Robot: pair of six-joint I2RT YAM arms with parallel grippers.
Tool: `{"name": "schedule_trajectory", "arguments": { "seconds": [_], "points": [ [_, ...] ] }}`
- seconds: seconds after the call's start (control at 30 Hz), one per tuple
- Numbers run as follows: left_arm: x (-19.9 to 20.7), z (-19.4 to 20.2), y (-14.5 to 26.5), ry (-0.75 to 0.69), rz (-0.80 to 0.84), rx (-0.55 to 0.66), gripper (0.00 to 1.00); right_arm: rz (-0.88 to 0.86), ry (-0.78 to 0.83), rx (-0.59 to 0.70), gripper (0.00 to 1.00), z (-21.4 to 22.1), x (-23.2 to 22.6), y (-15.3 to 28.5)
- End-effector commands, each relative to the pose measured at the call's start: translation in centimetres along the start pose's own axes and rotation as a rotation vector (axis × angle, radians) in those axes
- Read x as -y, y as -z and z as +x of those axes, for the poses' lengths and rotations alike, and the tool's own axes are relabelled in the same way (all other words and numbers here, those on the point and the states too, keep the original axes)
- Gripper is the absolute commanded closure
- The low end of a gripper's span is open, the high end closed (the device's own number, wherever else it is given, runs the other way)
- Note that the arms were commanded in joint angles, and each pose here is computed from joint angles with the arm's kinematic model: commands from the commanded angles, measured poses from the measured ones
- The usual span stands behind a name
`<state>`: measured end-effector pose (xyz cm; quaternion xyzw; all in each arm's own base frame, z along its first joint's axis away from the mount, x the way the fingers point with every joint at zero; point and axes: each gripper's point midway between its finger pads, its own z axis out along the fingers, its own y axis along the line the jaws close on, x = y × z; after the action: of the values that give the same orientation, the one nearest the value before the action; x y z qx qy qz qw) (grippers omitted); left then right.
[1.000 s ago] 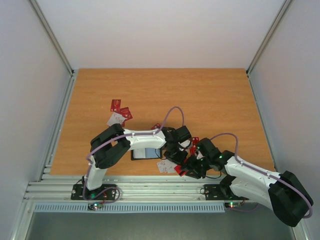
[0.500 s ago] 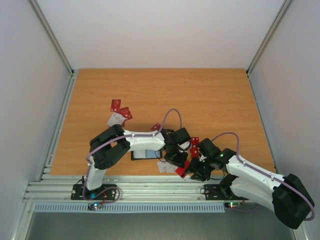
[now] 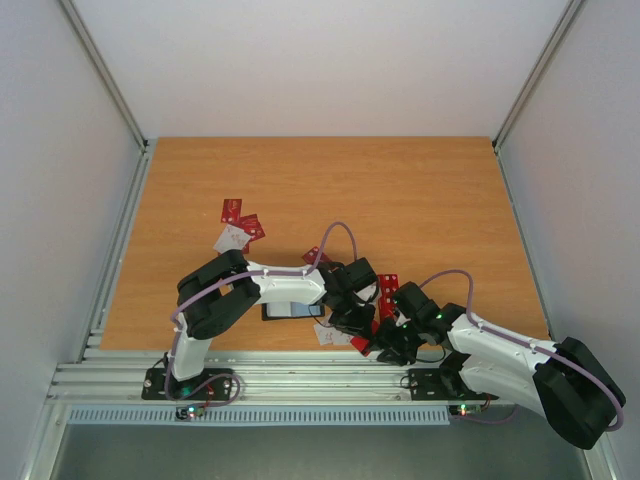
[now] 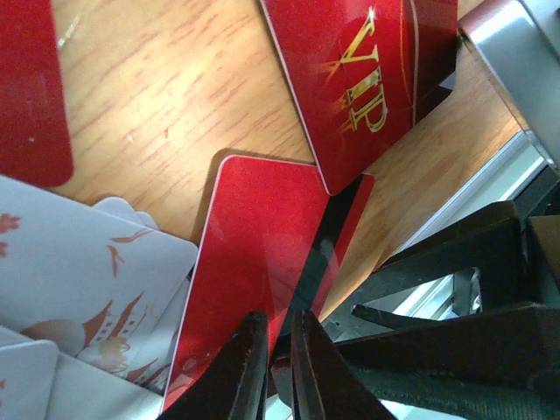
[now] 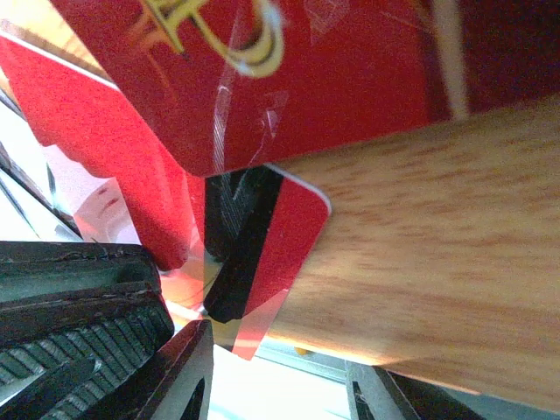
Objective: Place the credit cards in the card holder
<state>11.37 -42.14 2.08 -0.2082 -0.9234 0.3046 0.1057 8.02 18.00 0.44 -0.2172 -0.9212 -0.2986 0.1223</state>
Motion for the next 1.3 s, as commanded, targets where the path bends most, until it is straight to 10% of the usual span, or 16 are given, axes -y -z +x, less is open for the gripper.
{"name": "schedule_trajectory", "arguments": {
  "seconds": [0.0, 0.5, 1.27],
  "points": [
    [-0.4, 1.8, -0.8, 0.059, 0.003, -0.047, 0.87, -0.077, 0.038, 0.022, 0.58, -0.6, -1.6, -0.4],
    [1.6, -0.7, 5.1, -0.052, -0.124, 0.059, 0.84, -0.024, 0.042, 0.015, 0.59, 0.0, -0.3, 0.2],
    [-2.9, 2.4, 0.4, -0.025, -0.183, -0.084, 0.83, -0.162, 0.109, 0.019, 0.6, -0.2, -4.3, 0.7]
  ]
}}
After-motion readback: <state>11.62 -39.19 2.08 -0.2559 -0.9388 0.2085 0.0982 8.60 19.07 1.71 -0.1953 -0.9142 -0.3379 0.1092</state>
